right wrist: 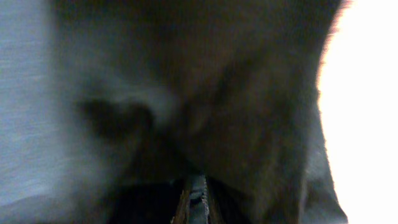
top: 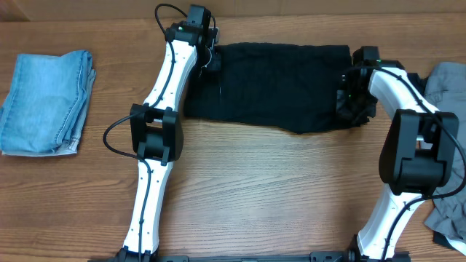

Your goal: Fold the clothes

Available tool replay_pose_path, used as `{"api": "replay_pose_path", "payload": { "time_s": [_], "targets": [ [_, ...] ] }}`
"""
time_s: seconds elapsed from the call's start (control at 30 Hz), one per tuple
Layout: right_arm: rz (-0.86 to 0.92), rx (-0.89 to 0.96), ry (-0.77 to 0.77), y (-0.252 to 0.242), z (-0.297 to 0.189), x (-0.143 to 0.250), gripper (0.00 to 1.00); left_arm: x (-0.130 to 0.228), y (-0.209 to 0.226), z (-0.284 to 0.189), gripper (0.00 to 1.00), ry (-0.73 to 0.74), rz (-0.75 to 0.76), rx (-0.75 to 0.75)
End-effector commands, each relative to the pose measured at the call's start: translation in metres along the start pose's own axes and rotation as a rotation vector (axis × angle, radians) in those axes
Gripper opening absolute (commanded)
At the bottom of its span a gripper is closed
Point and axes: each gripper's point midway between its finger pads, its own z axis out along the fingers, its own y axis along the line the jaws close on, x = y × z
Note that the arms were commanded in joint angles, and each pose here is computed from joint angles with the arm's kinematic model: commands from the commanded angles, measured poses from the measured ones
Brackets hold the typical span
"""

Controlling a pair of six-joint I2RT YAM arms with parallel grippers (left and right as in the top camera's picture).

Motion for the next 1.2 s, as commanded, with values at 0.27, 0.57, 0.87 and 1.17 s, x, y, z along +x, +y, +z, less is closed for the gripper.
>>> {"api": "replay_pose_path", "payload": {
  "time_s": [0.27,0.57,0.87,1.17],
  "targets": [
    [0.311,0.098,-0.030,-0.117,0.001,0.000,0.11,0.032,0.069,0.032,0.04,0.122,-0.095,-0.106],
    [0.319,-0.021,-0.082,-0.104,-0.027,-0.021,0.20,-0.017,0.033,-0.030,0.25,-0.039,-0.055,-0.014],
    [0.432,-0.336,-0.037,-0.050,-0.059,-0.015,0.61,-0.018,-0.014,-0.113,0.56,-0.088,-0.019,0.066],
    [0.369,-0.422,-0.094,-0.008,-0.031,-0.024,0.75,0.006,0.000,-0.106,0.73,0.005,-0.037,-0.028]
  ]
}}
